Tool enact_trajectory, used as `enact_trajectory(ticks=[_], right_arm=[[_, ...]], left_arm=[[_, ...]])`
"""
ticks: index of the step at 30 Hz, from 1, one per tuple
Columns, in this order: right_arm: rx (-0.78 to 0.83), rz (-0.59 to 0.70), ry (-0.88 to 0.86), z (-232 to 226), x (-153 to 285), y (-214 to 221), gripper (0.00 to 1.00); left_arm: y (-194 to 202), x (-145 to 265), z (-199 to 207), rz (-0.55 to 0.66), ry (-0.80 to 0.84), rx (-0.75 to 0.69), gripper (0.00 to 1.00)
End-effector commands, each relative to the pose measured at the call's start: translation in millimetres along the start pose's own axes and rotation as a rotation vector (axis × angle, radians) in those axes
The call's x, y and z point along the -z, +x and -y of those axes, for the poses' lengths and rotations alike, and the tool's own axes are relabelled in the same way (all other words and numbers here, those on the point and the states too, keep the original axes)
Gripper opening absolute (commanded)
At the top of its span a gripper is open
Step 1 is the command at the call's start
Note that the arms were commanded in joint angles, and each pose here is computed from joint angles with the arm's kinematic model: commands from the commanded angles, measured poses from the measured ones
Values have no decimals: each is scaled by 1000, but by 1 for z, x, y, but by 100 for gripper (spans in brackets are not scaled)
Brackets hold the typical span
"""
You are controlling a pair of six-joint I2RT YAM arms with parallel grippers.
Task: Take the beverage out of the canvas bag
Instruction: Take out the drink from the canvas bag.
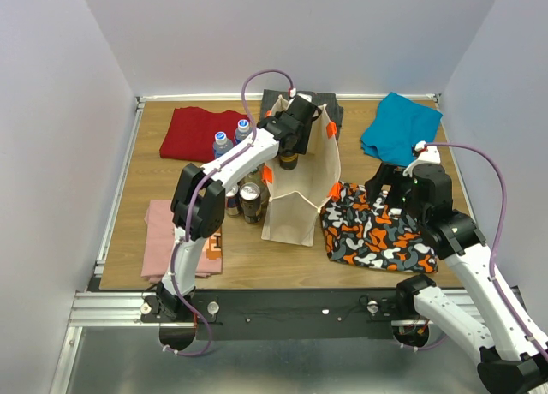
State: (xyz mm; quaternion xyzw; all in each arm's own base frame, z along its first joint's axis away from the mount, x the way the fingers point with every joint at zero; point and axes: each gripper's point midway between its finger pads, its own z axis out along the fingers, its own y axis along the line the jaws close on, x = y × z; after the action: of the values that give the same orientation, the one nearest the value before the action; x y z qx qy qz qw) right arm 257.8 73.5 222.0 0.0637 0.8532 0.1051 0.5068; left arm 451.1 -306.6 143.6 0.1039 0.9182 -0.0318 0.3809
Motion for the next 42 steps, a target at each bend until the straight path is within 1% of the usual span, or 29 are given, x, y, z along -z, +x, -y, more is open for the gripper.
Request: enact_trajectory(ticks=[1, 8, 16, 22, 29, 42], right_arm=[[8, 25, 2, 0, 0, -6, 99], [9, 22, -5, -1, -1, -5, 99], [8, 30, -11, -2, 1, -6, 99], [9, 29, -13, -2, 1, -7, 99], [7, 35, -22, -3, 3, -7, 99], [9, 35, -30, -5, 3, -8, 99]], left_arm=[[-8, 18, 1, 16, 57, 8, 0], [-18, 39, 4, 46, 107, 23, 0], [-20, 59, 7, 65, 152, 33, 0], [-22, 67, 6, 63, 156, 25, 0], [-27, 78, 10, 65, 174, -20, 0], [-34, 104, 22, 88, 265, -20, 0]])
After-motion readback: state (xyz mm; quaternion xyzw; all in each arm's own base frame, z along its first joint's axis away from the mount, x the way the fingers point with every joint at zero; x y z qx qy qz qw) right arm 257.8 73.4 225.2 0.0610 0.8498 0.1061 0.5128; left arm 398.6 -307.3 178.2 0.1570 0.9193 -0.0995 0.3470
